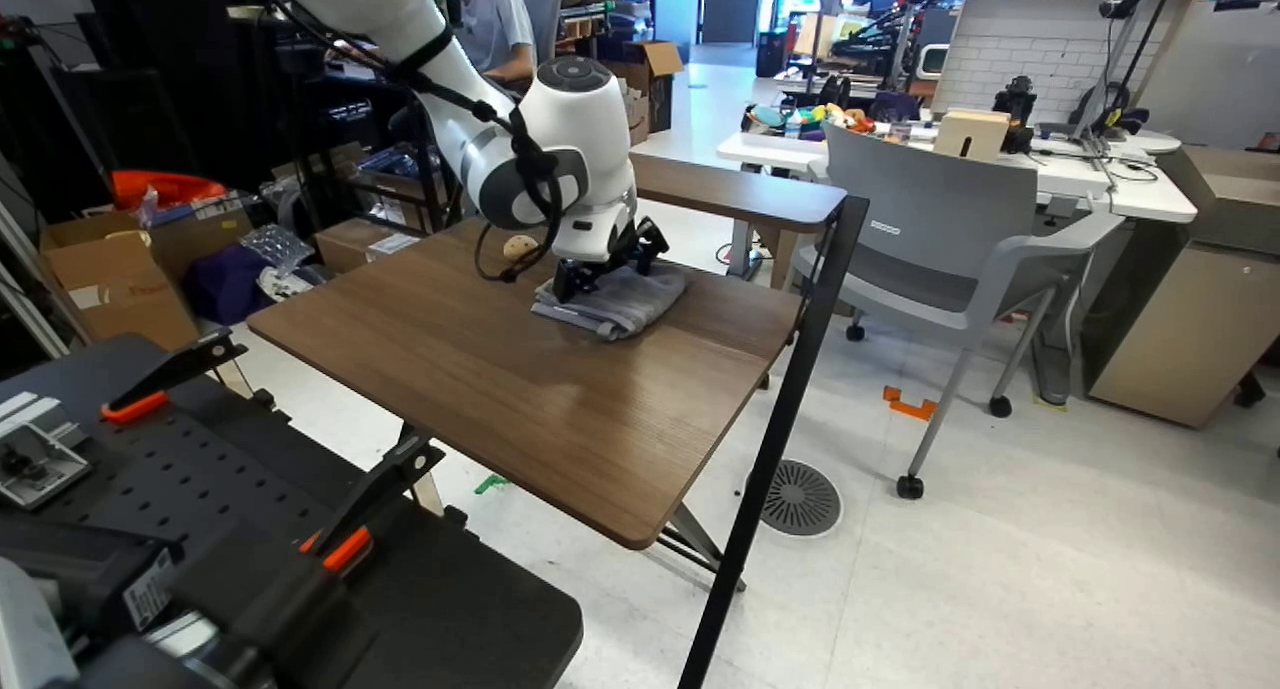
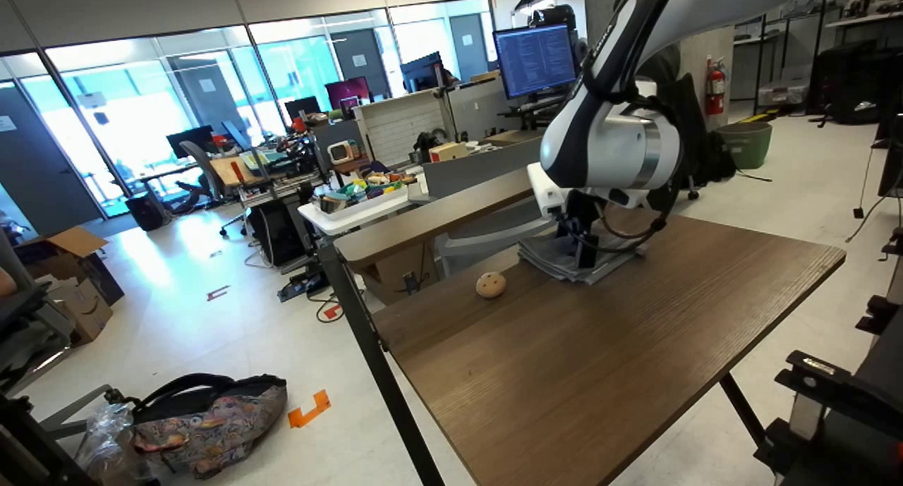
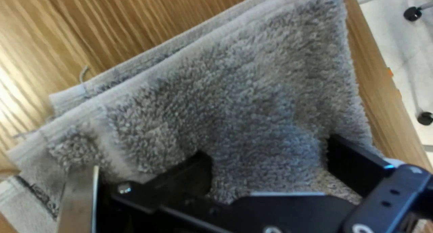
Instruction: Wipe the table using the grey towel
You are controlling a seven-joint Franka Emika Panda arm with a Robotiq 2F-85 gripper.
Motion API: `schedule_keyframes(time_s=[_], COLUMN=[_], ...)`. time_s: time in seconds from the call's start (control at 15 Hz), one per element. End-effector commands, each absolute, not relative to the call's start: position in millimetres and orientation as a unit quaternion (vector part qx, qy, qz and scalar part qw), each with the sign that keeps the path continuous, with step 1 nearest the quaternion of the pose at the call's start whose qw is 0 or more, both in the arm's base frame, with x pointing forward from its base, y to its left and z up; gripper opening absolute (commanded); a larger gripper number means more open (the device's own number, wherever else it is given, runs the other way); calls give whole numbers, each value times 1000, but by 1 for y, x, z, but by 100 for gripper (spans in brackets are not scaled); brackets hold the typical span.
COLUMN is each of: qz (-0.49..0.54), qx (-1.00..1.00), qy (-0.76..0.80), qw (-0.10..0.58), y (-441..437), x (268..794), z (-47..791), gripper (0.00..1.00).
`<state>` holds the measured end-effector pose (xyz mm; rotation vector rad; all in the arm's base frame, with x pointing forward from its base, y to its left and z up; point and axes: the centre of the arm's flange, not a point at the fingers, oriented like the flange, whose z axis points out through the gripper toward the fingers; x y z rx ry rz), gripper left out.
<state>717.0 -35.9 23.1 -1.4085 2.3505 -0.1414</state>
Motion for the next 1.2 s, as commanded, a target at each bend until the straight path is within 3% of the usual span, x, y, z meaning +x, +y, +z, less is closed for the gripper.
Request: schedule_keyframes(time_s=[0.0, 0.27, 1.13], qz=[-98, -81, -34], qx=[-463, -528, -769], qy=[860, 833, 630], qw=[190, 143, 101], y=[-100, -113, -43], x=[705, 672, 526], z=[-6, 4, 34], gripper=[100, 100, 100])
